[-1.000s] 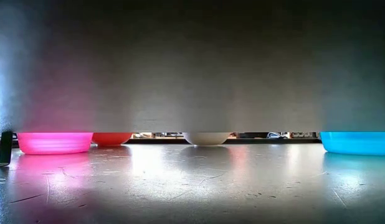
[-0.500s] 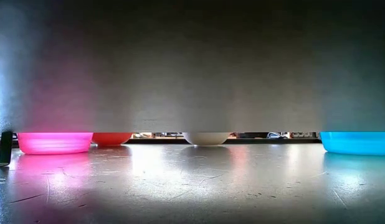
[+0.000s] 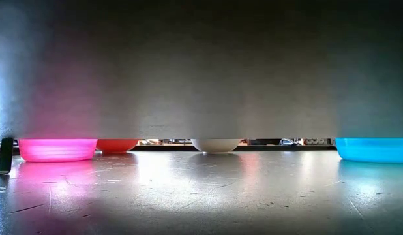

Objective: Place and stack bowls onto a shelf
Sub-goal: Stack the orange bowl on top of the blue bowl on the shelf

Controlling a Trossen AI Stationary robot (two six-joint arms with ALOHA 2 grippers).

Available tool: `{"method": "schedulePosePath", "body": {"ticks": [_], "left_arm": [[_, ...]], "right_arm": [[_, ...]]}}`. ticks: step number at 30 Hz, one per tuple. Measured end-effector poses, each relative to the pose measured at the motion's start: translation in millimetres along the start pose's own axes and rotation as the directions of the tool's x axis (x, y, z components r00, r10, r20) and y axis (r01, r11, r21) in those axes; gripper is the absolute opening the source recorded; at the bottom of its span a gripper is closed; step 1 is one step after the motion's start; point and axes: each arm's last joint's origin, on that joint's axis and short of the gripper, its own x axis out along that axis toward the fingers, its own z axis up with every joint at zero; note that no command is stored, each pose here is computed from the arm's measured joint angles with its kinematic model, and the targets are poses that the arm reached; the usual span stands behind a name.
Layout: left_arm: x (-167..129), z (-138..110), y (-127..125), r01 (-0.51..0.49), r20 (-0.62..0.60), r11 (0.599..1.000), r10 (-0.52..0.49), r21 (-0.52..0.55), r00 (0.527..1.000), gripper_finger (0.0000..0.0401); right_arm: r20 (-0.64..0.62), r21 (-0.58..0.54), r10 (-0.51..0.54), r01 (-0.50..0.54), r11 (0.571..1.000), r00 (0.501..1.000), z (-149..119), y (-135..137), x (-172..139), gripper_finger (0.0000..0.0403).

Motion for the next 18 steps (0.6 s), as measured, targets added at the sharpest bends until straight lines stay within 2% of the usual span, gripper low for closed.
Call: {"method": "schedulePosePath", "body": {"ticks": [18], "left_arm": [[0, 2, 0, 0.001, 0.016, 1.000, -0.001, -0.013, 1.000, 0.0126]], "right_arm": [[0.073, -0.089, 0.046, -0.039, 0.995, 0.996, 7, 10, -24, 0.0096]]}}
